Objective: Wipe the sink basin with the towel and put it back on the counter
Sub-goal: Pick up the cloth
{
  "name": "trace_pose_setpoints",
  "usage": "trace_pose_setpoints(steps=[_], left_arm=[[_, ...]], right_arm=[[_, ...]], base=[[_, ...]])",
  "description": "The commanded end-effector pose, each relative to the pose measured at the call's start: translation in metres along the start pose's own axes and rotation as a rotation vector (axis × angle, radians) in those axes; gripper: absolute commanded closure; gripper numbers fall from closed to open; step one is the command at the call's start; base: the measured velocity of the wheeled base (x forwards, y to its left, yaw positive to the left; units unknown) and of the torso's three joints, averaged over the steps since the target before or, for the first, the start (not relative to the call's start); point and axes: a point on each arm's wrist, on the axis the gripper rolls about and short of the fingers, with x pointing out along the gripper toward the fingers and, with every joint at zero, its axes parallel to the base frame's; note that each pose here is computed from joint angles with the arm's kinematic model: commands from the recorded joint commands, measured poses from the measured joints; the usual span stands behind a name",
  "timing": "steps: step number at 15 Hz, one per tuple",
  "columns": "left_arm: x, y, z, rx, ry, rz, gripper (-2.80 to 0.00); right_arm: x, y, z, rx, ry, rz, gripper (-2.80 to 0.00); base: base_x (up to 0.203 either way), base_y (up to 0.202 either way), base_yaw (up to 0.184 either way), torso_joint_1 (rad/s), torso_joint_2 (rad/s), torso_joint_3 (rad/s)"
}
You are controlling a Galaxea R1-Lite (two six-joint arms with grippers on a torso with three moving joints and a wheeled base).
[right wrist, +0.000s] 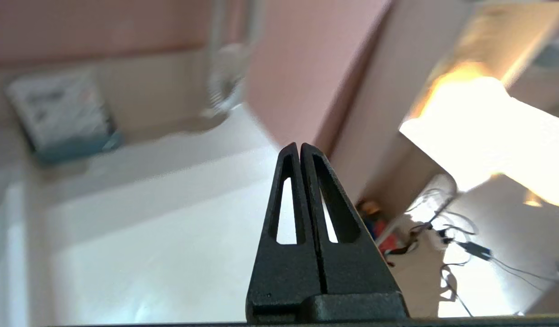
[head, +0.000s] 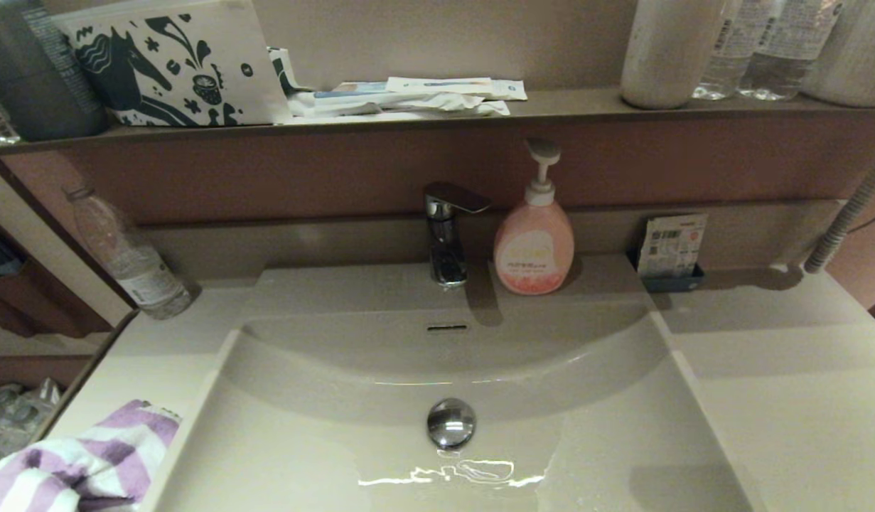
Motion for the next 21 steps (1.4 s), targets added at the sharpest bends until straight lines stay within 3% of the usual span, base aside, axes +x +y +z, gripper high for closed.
trace_pose_setpoints(steps=[1,3,7,11,16,21], left_arm=[[0.0,0.0,0.0,0.0,-0.001,0.001,0.0],[0.0,0.0,0.0,-0.001,-0.001,0.0,0.0],[0.0,0.0,0.0,0.0,-0.001,0.001,0.0],[0.0,0.0,0.0,-0.001,-0.001,0.0,0.0],[0.0,0.0,0.0,0.0,-0.001,0.001,0.0],[0.0,0.0,0.0,-0.001,-0.001,0.0,0.0]], right_arm=[[-0.016,-0.009,-0.004,0.033,-0.056,-0.026,0.0],[-0.022,-0.011,-0.007,0.043,-0.072,-0.04,0.0],[-0.033,-0.01,-0.042,0.029,-0.071,-0.01,0.0],[-0.041,-0.006,-0.081,0.027,-0.089,0.106,0.0],[-0.034,0.005,-0.106,0.193,-0.002,0.261,0.0],[-0.028,0.015,-0.136,0.203,0.109,0.379,0.0]], base=[[0.0,0.0,0.0,0.0,0.0,0.0],[0.0,0.0,0.0,0.0,0.0,0.0],[0.0,0.0,0.0,0.0,0.0,0.0],[0.0,0.0,0.0,0.0,0.0,0.0],[0.0,0.0,0.0,0.0,0.0,0.0],[0.0,0.0,0.0,0.0,0.0,0.0]])
